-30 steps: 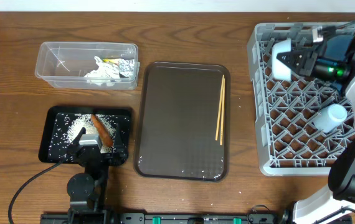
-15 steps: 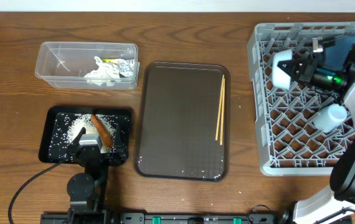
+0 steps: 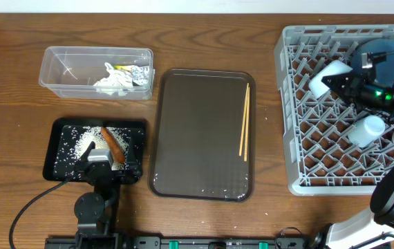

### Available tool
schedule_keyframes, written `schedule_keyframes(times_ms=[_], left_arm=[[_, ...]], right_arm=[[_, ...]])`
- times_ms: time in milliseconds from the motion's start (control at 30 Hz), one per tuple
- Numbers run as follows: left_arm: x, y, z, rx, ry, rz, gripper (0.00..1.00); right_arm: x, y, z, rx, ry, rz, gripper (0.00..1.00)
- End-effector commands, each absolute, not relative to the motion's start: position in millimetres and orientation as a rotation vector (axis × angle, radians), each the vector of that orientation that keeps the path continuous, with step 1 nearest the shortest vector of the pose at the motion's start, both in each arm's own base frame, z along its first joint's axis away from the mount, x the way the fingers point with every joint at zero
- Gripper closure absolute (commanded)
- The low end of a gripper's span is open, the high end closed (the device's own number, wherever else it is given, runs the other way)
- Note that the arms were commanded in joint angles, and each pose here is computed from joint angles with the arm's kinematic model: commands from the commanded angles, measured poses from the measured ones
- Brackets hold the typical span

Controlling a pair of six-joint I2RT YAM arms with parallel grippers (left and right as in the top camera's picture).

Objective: Sort waste into correct bins and load items into the dishwasher rack
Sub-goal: 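Move the right gripper to the chopsticks and grasp one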

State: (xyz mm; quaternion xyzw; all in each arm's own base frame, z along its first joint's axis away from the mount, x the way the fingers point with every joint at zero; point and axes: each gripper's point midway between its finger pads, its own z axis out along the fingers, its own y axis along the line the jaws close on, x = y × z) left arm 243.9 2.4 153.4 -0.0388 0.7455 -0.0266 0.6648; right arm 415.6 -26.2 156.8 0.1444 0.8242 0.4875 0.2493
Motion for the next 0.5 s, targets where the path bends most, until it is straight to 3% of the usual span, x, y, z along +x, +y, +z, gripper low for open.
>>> schedule_keyframes(times_ms=[0,100,300,467], left_arm=[[244,6,138,-0.103,1.721,-0.047,0.02],[244,6,138,-0.103,1.721,-0.047,0.02],[244,6,138,-0.103,1.721,-0.047,0.02],[244,6,138,-0.103,1.721,-0.047,0.02]], right_arm=[[411,-52,143,0.493,2.303,1.175,0.81],[403,-56,156,0.506,2.315,1.105,0.69],[375,-61,211,0.484,2.306,0.84,0.2],[345,-55,271,0.475,2.2,0.697,0.06]])
